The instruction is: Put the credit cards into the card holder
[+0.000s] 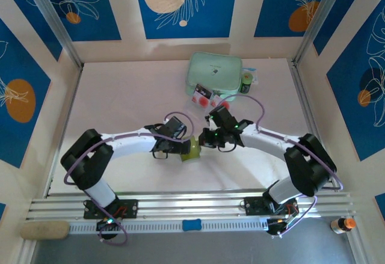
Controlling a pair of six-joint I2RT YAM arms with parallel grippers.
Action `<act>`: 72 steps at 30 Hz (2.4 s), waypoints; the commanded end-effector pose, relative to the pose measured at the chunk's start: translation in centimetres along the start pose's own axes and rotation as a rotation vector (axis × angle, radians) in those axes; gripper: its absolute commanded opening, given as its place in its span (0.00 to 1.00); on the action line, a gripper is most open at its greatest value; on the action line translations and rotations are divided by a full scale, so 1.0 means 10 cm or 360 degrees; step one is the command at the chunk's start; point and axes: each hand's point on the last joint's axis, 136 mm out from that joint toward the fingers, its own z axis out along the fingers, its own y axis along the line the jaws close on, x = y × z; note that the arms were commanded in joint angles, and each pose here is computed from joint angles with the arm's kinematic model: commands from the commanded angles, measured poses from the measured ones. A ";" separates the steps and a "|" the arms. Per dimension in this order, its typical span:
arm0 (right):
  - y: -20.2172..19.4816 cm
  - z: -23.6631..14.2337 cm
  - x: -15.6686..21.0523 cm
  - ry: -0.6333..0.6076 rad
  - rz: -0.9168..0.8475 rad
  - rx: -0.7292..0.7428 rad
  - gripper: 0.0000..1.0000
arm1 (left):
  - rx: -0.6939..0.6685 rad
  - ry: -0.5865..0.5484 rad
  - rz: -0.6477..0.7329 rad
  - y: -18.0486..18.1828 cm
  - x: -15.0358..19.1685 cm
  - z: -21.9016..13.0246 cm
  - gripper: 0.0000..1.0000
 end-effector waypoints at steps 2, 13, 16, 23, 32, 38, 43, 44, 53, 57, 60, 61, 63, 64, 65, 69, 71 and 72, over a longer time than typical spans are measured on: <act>-0.09 -0.07 -0.02 0.0063 -0.0016 0.0049 0.15 | -0.0216 0.0102 0.0132 0.20 0.18 0.06 1.00; -0.05 0.12 -0.04 0.0162 -0.0099 0.0095 0.26 | -0.0256 0.0110 0.0175 0.24 0.25 0.07 1.00; -0.05 0.17 -0.04 0.0179 -0.0121 0.0118 0.26 | -0.0256 0.0111 0.0175 0.25 0.26 0.07 1.00; -0.07 0.25 -0.07 0.0197 -0.0157 0.0159 0.25 | -0.0253 0.0106 0.0171 0.25 0.26 0.07 1.00; -0.15 0.31 -0.07 0.0220 -0.0147 0.0189 0.08 | -0.0246 0.0102 0.0168 0.24 0.26 0.07 1.00; -0.11 0.27 -0.08 0.0211 -0.0147 0.0158 0.00 | -0.0240 0.0099 0.0163 0.24 0.27 0.06 1.00; 0.01 0.25 -0.08 0.0209 -0.0159 0.0066 0.00 | -0.0232 0.0090 0.0163 0.23 0.26 0.06 1.00; 0.04 0.25 -0.08 0.0211 -0.0163 0.0046 0.00 | -0.0229 0.0087 0.0160 0.23 0.25 0.06 1.00; 0.14 0.37 0.00 0.0274 -0.0172 -0.0020 0.00 | -0.0226 0.0081 0.0156 0.23 0.26 0.05 1.00; 0.14 0.42 0.04 0.0291 -0.0167 -0.0020 0.00 | -0.0223 0.0073 0.0155 0.23 0.24 0.04 1.00; 0.13 0.45 0.06 0.0304 -0.0161 -0.0022 0.00 | -0.0219 0.0067 0.0153 0.22 0.24 0.04 1.00; 0.13 0.47 0.07 0.0310 -0.0159 -0.0021 0.00 | -0.0220 0.0066 0.0154 0.22 0.24 0.04 1.00; 0.11 0.50 0.08 0.0321 -0.0151 -0.0019 0.00 | -0.0221 0.0066 0.0153 0.23 0.24 0.04 1.00; 0.11 0.51 0.09 0.0329 -0.0147 -0.0019 0.00 | -0.0222 0.0068 0.0155 0.23 0.24 0.04 1.00; 0.10 0.53 0.10 0.0336 -0.0141 -0.0019 0.00 | -0.0219 0.0064 0.0154 0.23 0.24 0.03 1.00; 0.05 0.58 0.15 0.0365 -0.0115 -0.0014 0.00 | -0.0221 0.0062 0.0151 0.23 0.24 0.03 1.00; 0.01 0.61 0.19 0.0382 -0.0096 -0.0005 0.00 | -0.0222 0.0063 0.0151 0.23 0.24 0.03 1.00; -0.01 0.62 0.20 0.0390 -0.0089 0.0000 0.00 | -0.0222 0.0064 0.0152 0.23 0.24 0.03 1.00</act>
